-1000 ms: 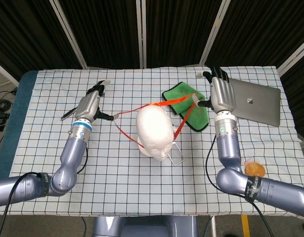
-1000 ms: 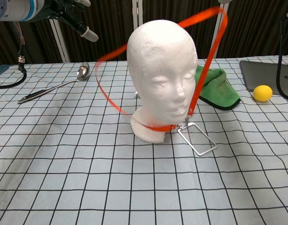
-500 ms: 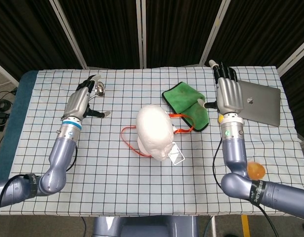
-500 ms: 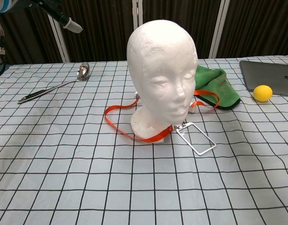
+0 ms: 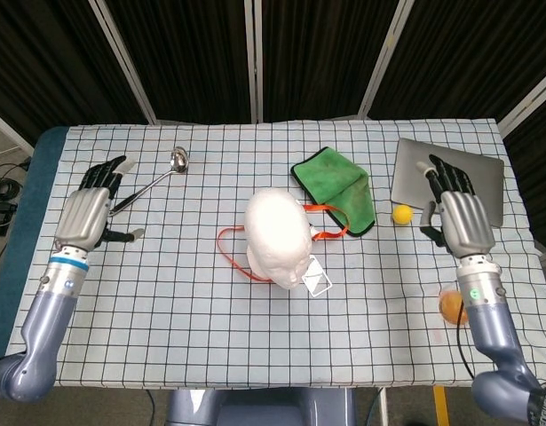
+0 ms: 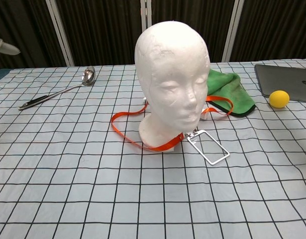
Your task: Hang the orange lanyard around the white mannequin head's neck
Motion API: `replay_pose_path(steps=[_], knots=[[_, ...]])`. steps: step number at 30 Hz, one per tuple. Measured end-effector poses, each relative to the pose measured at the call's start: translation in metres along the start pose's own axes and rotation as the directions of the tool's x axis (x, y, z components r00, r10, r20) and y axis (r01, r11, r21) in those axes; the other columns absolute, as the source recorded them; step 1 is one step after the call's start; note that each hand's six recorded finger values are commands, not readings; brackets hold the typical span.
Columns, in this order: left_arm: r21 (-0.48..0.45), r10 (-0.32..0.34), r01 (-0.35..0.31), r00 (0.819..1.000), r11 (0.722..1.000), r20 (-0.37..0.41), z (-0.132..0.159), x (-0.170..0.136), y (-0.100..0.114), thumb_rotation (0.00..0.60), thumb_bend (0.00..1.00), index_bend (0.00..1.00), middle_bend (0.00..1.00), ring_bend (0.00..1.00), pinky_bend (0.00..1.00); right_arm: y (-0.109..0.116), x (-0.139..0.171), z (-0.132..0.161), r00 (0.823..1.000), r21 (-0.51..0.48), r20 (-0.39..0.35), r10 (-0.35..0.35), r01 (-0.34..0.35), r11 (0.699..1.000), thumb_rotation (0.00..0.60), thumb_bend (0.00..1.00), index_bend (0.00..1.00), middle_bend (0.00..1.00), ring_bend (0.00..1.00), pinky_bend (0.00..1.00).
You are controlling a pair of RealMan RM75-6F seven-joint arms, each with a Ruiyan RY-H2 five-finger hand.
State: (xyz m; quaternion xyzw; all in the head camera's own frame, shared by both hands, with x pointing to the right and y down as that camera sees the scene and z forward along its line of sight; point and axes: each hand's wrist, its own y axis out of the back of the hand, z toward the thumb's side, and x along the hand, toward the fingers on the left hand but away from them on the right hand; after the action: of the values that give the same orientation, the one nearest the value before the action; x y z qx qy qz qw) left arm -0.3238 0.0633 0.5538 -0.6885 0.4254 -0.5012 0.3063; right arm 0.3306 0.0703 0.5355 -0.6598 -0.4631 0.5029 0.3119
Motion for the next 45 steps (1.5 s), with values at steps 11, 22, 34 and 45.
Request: replay_pose_path(steps=[11,22,34,45], knots=[[0.17,0.046,-0.037,0.998,0.985,-0.048,-0.046,-0.086,-0.003,0.6,0.0,0.0,0.0,0.0,0.0,-0.038,0.065,-0.037,0.982,0.153,-0.095,0.163,-0.147,0.977,0.6,0.96,0.16,0.02,0.0,0.0],[0.267,0.097,-0.062,0.988,0.962,-0.12,-0.064,-0.128,-0.022,0.6,0.0,0.0,0.0,0.0,0.0,-0.128,0.093,-0.012,0.865,0.262,-0.269,0.424,-0.358,0.896,0.6,1.0,0.16,0.04,0.0,0.01],[0.218,0.086,-0.058,0.989,0.974,-0.122,-0.068,-0.124,-0.026,0.6,0.0,0.0,0.0,0.0,0.0,-0.186,0.071,0.043,0.794,0.318,-0.351,0.496,-0.397,0.861,0.6,1.0,0.15,0.06,0.0,0.06],[0.201,0.082,-0.054,0.988,0.978,-0.129,-0.071,-0.122,-0.025,0.6,0.0,0.0,0.0,0.0,0.0,-0.218,0.062,0.067,0.783,0.336,-0.341,0.521,-0.416,0.845,0.6,1.0,0.18,0.12,0.03,0.13]])
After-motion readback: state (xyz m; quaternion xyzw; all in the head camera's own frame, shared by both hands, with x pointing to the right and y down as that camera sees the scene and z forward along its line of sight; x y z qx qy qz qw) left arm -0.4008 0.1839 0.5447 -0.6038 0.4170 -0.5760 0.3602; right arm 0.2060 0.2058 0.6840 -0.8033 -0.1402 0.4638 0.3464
